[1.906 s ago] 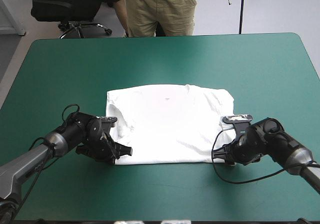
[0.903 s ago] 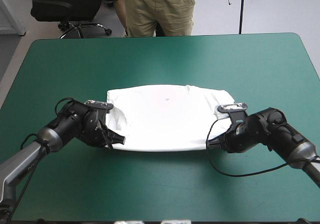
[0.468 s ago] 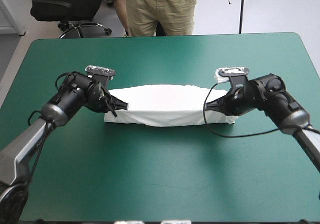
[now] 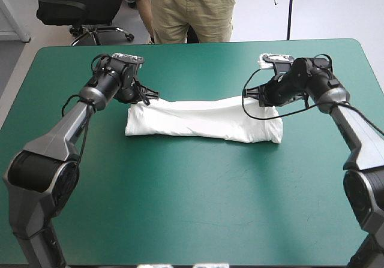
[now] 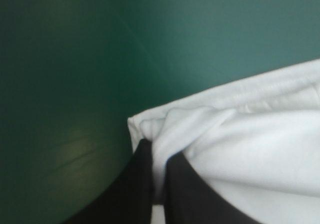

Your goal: Fold the cloth

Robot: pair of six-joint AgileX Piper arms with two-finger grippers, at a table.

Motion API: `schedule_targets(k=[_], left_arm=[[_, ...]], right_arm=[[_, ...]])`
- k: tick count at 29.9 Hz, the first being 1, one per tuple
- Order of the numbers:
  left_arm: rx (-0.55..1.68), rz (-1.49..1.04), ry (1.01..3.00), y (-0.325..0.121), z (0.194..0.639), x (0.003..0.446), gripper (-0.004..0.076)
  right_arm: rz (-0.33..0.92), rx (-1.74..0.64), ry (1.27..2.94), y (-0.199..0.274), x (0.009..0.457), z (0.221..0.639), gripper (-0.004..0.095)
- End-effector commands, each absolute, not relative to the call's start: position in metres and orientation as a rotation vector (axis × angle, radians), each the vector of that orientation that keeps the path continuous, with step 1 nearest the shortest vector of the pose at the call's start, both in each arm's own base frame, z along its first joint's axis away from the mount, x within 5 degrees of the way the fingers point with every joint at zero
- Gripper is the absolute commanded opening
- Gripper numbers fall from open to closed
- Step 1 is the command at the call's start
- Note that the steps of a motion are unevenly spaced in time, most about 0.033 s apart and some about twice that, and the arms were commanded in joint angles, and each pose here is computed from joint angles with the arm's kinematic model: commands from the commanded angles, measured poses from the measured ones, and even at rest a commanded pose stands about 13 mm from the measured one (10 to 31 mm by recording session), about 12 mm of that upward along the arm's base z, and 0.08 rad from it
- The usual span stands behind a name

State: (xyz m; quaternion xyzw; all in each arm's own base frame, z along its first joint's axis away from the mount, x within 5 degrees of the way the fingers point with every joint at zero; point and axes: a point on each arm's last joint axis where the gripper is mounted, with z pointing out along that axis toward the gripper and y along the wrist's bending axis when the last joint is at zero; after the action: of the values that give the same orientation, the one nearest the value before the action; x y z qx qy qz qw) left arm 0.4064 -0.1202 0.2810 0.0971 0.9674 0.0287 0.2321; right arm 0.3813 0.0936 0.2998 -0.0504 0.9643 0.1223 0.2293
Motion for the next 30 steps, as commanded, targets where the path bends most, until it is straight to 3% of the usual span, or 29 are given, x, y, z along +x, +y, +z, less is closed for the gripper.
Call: schedule_targets(k=[1, 6, 8, 10, 14, 16, 18, 21, 23, 26, 27, 30], left_arm=[[0.262, 0.074, 2.583, -0.122, 0.301, 0.417, -0.0012], [0.228, 0.079, 2.595, -0.126, 0.281, 0.432, -0.0011], [0.236, 0.081, 2.597, -0.127, 0.278, 0.434, 0.0017], [0.276, 0.070, 2.611, -0.128, 0.274, 0.434, 0.0099], [0.309, 0.054, 2.624, -0.129, 0.278, 0.430, 0.0379], [0.291, 0.049, 2.607, -0.128, 0.290, 0.428, 0.0491], [0.257, 0.040, 2.584, -0.127, 0.304, 0.427, 0.0524], [0.244, 0.014, 2.530, -0.126, 0.332, 0.421, 0.0497], [0.236, -0.038, 2.497, -0.128, 0.347, 0.416, 0.0398], [0.287, -0.144, 2.450, -0.136, 0.363, 0.407, 0.0044], [0.328, -0.180, 2.430, -0.142, 0.367, 0.404, -0.0005], [0.371, -0.262, 2.423, -0.161, 0.368, 0.397, -0.0017]], right_arm=[[0.345, -0.163, 2.548, 0.092, 0.394, 0.323, -0.0017], [0.343, -0.152, 2.566, 0.093, 0.412, 0.310, -0.0012], [0.325, -0.177, 2.581, 0.093, 0.415, 0.304, 0.0049], [0.321, -0.202, 2.606, 0.093, 0.416, 0.299, 0.0158], [0.319, -0.230, 2.658, 0.093, 0.413, 0.295, 0.0526], [0.313, -0.251, 2.669, 0.093, 0.410, 0.300, 0.0602], [0.306, -0.258, 2.657, 0.092, 0.407, 0.308, 0.0597], [0.307, -0.263, 2.605, 0.090, 0.398, 0.329, 0.0563], [0.305, -0.277, 2.576, 0.089, 0.389, 0.344, 0.0539], [0.300, -0.305, 2.539, 0.087, 0.378, 0.361, 0.0507], [0.300, -0.308, 2.530, 0.086, 0.374, 0.366, 0.0499], [0.298, -0.316, 2.506, 0.084, 0.366, 0.377, 0.0496]])
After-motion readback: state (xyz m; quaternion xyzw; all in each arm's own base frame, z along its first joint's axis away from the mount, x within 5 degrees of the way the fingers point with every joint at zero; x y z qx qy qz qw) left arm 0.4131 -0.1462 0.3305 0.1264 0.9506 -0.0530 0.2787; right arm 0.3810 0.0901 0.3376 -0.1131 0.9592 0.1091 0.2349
